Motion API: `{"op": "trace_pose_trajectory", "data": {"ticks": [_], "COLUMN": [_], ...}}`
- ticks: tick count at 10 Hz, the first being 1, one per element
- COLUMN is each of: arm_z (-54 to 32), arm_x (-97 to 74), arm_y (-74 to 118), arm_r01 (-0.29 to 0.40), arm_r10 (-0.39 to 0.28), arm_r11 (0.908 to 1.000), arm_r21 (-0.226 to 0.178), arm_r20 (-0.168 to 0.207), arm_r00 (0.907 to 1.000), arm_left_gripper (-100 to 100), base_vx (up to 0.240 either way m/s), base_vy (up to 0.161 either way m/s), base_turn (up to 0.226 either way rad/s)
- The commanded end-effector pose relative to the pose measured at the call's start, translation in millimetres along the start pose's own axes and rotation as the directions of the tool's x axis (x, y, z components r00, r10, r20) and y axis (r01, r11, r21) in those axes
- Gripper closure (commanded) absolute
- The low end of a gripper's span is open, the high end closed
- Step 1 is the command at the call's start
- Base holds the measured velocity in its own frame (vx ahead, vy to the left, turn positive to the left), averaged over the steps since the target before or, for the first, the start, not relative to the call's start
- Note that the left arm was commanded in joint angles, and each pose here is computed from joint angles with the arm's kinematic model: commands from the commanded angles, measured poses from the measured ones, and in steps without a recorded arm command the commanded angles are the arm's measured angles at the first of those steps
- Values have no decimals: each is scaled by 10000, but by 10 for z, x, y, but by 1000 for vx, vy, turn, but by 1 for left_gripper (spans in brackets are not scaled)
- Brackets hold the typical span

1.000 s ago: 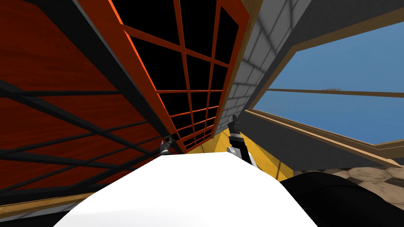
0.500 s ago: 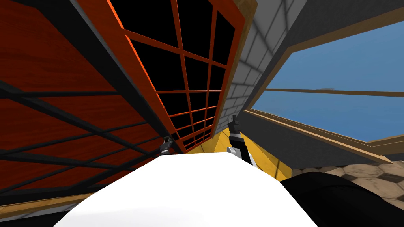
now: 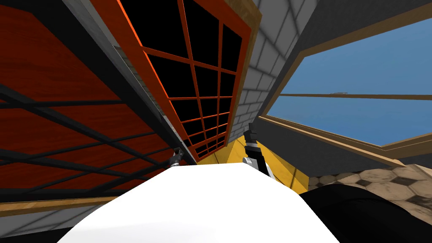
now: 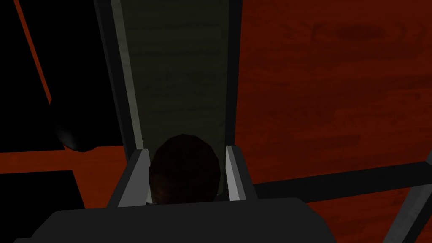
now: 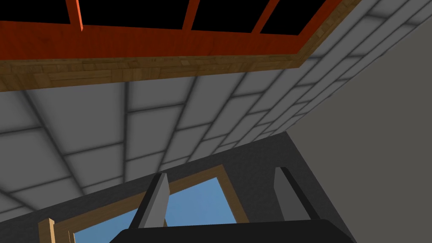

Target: Pull the door open

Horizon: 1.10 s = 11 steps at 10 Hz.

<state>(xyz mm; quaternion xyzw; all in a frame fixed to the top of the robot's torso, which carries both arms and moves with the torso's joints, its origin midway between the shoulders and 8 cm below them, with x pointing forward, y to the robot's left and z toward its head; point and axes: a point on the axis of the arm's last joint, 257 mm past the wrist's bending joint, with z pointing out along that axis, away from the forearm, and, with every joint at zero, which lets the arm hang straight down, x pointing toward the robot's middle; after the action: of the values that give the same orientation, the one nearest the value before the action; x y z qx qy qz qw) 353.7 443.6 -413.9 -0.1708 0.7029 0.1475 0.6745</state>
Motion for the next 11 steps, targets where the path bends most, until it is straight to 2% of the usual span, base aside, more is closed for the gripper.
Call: {"op": "trace_pose_trajectory", "data": {"ticks": [1, 2, 4, 6, 7, 9, 10, 11], "arm_z": [-125, -125, -208, -235, -292, -292, -349, -349], "arm_x": [142, 142, 199, 217, 251, 251, 283, 283], "arm_y": [300, 300, 445, 493, 589, 589, 685, 685], "arm_r01": [-9, -9, 210, 288, 440, 440, 591, 591], "arm_r10": [-7, -7, -244, -329, -498, -498, -667, -667], "arm_r11": [9991, 9991, 9977, 9970, 9953, 9953, 9931, 9931], "arm_r21": [-424, -424, -639, -713, -862, -862, -1014, -1014], "arm_r20": [-387, -387, -530, -573, -655, -655, -730, -730], "arm_r00": [9993, 9993, 9983, 9978, 9966, 9966, 9951, 9951], "arm_left_gripper": [100, 100, 100, 100, 100, 100, 100, 100], "base_vx": [-170, -134, -92, -71, -95, -60, -65, -73], "base_vy": [-61, -33, -6, -15, -17, -27, -17, -10], "base_turn": [68, 56, 14, -4, 18, 2, 24, 7]}}
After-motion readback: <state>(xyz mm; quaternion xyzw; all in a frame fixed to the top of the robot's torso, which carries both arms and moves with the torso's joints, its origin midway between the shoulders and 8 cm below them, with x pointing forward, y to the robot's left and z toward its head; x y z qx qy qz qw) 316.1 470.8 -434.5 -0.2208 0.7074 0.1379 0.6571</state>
